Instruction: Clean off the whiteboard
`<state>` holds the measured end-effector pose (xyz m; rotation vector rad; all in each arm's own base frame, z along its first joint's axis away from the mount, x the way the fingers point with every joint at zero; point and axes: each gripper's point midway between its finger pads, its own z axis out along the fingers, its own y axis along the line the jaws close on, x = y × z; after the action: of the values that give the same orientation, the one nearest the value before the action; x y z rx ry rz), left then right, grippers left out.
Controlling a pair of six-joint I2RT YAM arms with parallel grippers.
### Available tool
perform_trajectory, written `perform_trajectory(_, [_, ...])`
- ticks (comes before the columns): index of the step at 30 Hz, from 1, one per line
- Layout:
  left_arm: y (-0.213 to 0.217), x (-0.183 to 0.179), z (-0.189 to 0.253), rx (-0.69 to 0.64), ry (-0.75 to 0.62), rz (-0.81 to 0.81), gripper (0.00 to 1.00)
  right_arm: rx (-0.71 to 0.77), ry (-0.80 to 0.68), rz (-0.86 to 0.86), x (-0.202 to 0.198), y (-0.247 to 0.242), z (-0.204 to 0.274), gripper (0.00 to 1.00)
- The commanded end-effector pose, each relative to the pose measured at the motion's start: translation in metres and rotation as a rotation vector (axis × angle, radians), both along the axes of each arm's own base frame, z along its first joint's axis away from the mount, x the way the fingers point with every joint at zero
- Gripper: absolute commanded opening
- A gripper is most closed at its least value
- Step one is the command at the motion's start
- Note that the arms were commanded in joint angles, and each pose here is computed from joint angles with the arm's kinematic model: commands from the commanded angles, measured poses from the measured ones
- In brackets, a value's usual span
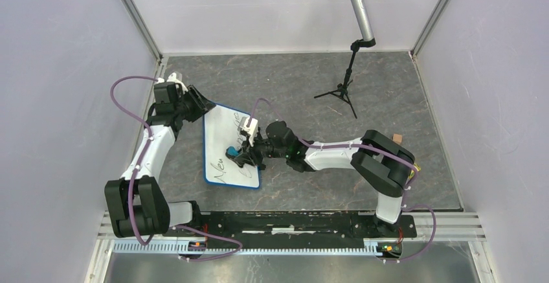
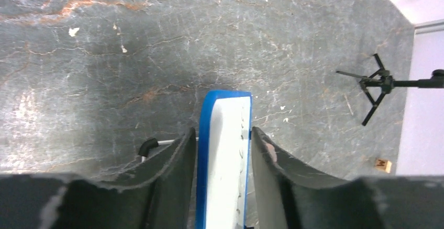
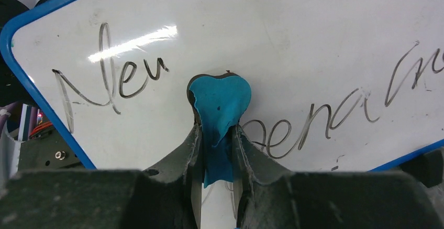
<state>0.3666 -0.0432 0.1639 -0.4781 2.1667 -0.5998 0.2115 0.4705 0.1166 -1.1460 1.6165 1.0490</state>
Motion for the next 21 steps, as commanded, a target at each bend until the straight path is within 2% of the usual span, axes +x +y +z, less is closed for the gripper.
perform_trajectory(1, [0.005, 0.002, 0.022, 0.024, -0.054, 0.031, 0.58, 0.069, 0.075, 0.055, -0.015, 0.013, 0.013, 0.05])
perform_trajectory(4, [0.008, -0.006, 0.020, 0.042, -0.021, 0.037, 0.68, 0.085, 0.076, 0.042, -0.014, 0.012, 0.017, 0.05])
perform_trajectory(5, [0.011, -0.009, 0.021, 0.065, -0.015, 0.038, 0.86, 0.085, 0.075, 0.035, -0.013, 0.011, 0.017, 0.05])
perform_trajectory(6, [0.016, -0.012, 0.025, 0.098, -0.012, 0.052, 0.95, 0.084, 0.073, 0.033, -0.013, 0.011, 0.017, 0.05])
perform_trajectory(8, [0.027, -0.023, 0.028, 0.157, 0.011, 0.083, 0.99, 0.085, 0.073, 0.040, -0.013, 0.013, 0.019, 0.05])
perform_trajectory(12, [0.032, -0.054, 0.022, 0.178, 0.046, 0.127, 1.00, 0.084, 0.066, 0.016, -0.010, 0.010, 0.021, 0.05])
perform_trajectory(15, [0.026, -0.073, 0.015, 0.177, 0.046, 0.088, 0.95, 0.081, 0.078, 0.007, -0.009, 0.010, 0.018, 0.05])
perform_trajectory(21, [0.016, -0.087, 0.015, 0.174, 0.027, 0.013, 0.65, 0.090, 0.095, 0.009, -0.011, 0.014, 0.018, 0.05])
